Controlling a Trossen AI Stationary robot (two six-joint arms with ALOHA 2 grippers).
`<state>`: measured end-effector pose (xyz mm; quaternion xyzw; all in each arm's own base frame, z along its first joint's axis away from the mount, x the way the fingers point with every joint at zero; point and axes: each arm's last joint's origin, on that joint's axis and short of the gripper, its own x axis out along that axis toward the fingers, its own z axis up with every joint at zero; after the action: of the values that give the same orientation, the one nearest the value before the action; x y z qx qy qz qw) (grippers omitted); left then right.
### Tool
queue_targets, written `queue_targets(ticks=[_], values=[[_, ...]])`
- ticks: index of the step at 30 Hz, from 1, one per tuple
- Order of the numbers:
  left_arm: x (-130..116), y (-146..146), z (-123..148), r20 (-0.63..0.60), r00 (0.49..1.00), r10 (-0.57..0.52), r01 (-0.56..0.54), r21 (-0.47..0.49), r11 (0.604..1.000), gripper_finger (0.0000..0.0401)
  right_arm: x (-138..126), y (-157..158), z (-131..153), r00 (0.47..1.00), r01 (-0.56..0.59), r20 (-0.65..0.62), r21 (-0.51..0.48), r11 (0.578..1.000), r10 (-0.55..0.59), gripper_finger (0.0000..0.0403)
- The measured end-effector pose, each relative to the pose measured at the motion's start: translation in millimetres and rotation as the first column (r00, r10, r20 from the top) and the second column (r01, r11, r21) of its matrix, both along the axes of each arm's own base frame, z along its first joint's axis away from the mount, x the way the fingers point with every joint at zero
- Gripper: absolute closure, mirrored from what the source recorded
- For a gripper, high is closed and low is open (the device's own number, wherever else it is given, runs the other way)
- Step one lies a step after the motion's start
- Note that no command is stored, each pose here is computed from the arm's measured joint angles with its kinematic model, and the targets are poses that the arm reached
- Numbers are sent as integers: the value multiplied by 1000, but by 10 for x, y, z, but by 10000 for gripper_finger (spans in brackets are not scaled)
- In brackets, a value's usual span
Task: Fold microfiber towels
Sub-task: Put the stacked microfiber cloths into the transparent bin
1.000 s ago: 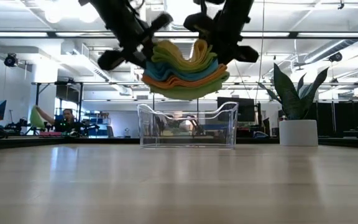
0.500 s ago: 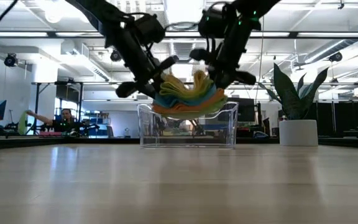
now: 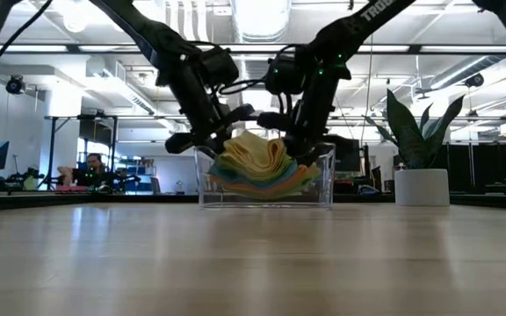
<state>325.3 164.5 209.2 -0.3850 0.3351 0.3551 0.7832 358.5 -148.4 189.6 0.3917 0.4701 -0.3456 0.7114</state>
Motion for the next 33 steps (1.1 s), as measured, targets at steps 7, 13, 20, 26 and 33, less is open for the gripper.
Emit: queue_targets(ticks=[7,13,20,26,33], values=[[-12,-227,-12,-71,996,-53,51,-38,998,388,-20,3,-1,1000,-3,-15,11,1000,3,380],[0,-451,-22,-121,988,-94,85,-83,993,388,-23,139,97,998,-51,-28,12,999,51,380],[17,-430,-35,-120,992,-44,38,-54,998,388,-24,138,12,997,-46,-54,26,999,47,380],[37,-403,-25,-110,994,-24,25,6,1000,387,-12,121,-25,996,-30,-79,-18,999,28,363],[27,-396,-24,-134,989,-59,63,23,998,328,-51,132,61,997,-38,-73,-39,999,35,283]])
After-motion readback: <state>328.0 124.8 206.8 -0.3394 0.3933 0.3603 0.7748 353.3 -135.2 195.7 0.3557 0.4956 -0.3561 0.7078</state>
